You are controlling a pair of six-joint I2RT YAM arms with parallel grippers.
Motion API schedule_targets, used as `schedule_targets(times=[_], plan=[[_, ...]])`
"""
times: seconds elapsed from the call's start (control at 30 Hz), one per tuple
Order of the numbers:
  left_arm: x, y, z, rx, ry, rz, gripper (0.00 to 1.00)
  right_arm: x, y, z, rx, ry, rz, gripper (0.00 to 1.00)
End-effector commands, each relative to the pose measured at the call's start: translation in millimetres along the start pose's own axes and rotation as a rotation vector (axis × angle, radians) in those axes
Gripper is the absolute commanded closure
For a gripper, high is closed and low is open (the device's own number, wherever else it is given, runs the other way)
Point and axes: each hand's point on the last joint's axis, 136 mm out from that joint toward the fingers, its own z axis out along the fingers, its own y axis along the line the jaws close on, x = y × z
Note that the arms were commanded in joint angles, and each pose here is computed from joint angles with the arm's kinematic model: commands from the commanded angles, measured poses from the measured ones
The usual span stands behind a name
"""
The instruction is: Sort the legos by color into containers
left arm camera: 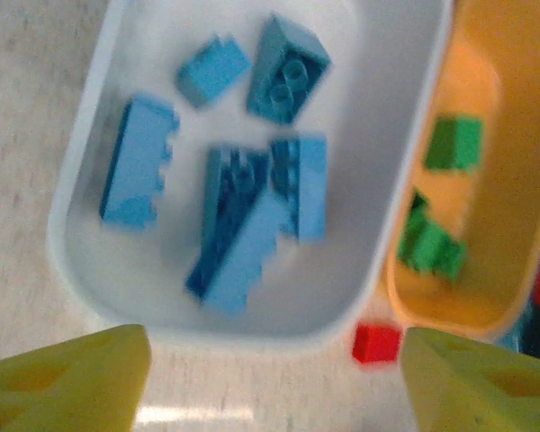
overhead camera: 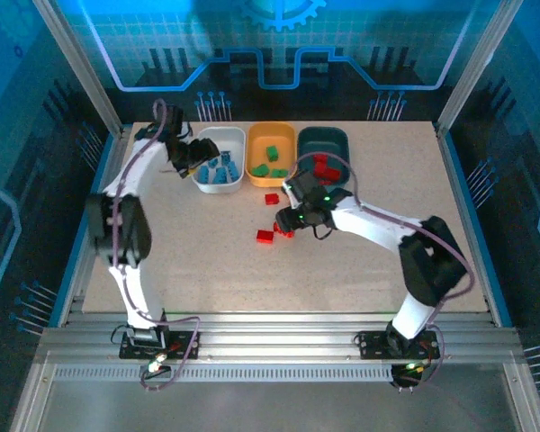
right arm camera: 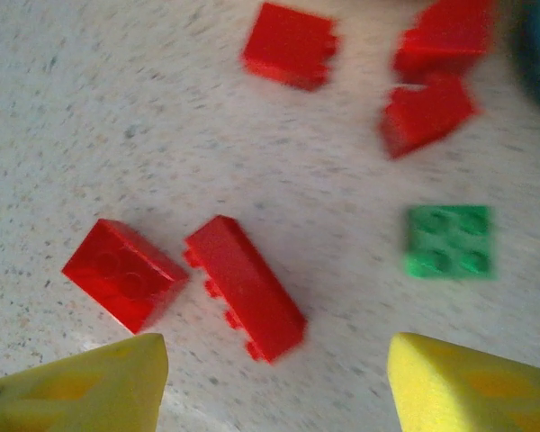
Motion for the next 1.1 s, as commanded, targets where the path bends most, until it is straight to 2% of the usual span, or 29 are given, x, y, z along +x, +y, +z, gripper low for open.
schedule_targets(times=[0.0, 0.17, 0.27, 0.33, 0.47, 0.6, 0.73, 0.87, 0.97, 1.07], plan=[[23.0, -24.0, -47.7, 0.204, -0.1, -0.032, 0.16, 18.3, 8.4, 22.1, 0.02, 0.097, -0.1, 0.32], [107.8, 11.7, -53.4, 0.309, -0.07, -0.148, 0.09, 22.2, 8.5, 43.1, 0.051, 0.145, -0.122, 0.33], [138.4, 33.2, -61.9, 0.275, -0.073, -0.15, 0.06, 29.7, 7.8, 52.8, 0.058, 0.182, -0.135, 0.39], [147.5, 40.7, -66.5, 0.255, -0.079, -0.14, 0.05, 33.6, 7.2, 55.6, 0.059, 0.19, -0.132, 0.45], [149.4, 40.4, -68.8, 0.256, -0.075, -0.138, 0.04, 34.9, 4.9, 49.1, 0.081, 0.169, -0.115, 0.67], [144.4, 33.4, -60.7, 0.275, -0.057, -0.149, 0.04, 32.3, 1.7, 32.3, 0.097, 0.13, -0.105, 0.78], [148.0, 23.8, -47.0, 0.271, -0.029, -0.136, 0.05, 12.6, -8.6, 3.7, 0.122, 0.05, -0.073, 0.79], [171.4, 7.4, -20.7, 0.226, 0.039, -0.063, 0.05, -31.7, -51.1, -20.6, 0.169, -0.061, 0.083, 0.77], [194.1, -6.1, -0.1, 0.208, 0.11, -0.022, 0.05, -60.7, -94.2, -18.8, 0.197, -0.097, 0.218, 0.76], [212.2, -13.7, 14.2, 0.198, 0.169, -0.003, 0.06, -78.8, -132.7, -2.1, 0.219, -0.081, 0.305, 0.76]])
